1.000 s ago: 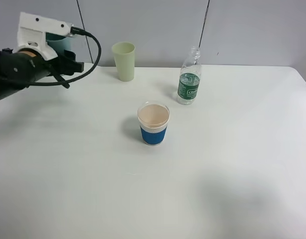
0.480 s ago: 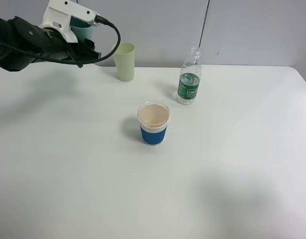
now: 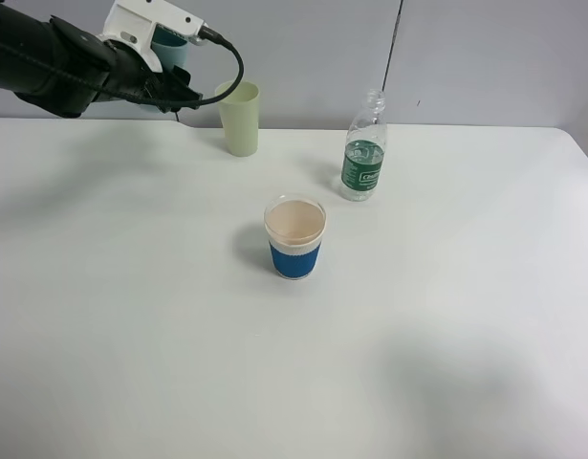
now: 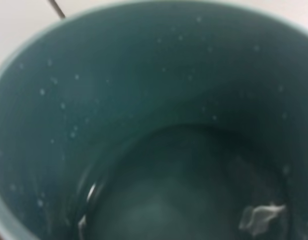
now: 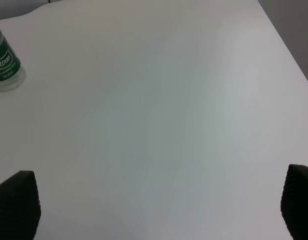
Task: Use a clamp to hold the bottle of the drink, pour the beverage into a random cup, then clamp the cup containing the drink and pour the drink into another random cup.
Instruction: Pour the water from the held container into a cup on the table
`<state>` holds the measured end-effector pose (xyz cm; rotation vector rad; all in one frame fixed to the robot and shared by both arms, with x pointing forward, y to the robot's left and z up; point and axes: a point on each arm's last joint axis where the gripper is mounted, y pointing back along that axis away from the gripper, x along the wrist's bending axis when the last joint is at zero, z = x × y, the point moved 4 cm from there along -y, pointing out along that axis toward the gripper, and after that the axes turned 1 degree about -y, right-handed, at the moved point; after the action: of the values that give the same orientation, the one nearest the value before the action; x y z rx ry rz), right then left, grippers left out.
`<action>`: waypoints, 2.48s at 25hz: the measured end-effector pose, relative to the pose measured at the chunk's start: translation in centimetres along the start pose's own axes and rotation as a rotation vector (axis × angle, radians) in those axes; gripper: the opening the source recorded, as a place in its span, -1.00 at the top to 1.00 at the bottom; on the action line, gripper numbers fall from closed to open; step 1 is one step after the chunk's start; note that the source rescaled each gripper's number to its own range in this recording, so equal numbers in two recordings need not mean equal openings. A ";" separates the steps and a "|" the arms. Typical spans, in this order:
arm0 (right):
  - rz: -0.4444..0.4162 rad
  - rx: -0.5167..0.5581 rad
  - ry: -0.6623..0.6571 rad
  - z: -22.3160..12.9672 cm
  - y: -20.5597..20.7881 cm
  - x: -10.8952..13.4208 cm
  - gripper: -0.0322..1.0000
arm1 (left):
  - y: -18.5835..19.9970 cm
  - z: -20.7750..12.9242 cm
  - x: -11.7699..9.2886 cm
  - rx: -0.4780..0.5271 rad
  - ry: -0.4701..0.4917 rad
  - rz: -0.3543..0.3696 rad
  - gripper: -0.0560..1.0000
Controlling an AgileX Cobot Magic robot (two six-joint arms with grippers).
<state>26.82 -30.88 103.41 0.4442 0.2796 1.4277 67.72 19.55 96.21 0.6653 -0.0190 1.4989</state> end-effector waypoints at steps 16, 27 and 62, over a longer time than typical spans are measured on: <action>0.000 0.000 0.000 0.0 0.0 0.0 -1.00 | -4.3 0.7 -0.8 0.069 -0.265 0.116 0.87; 0.000 0.000 0.000 0.0 0.0 0.0 -1.00 | -5.5 2.2 -2.6 0.076 -0.458 0.205 0.87; 0.000 0.000 0.000 0.0 0.0 0.0 -1.00 | -4.9 4.3 -2.6 0.010 -0.779 0.321 0.87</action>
<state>26.82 -30.88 103.40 0.4444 0.2799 1.4277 73.59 15.75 96.78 1.2625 -0.7415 1.4522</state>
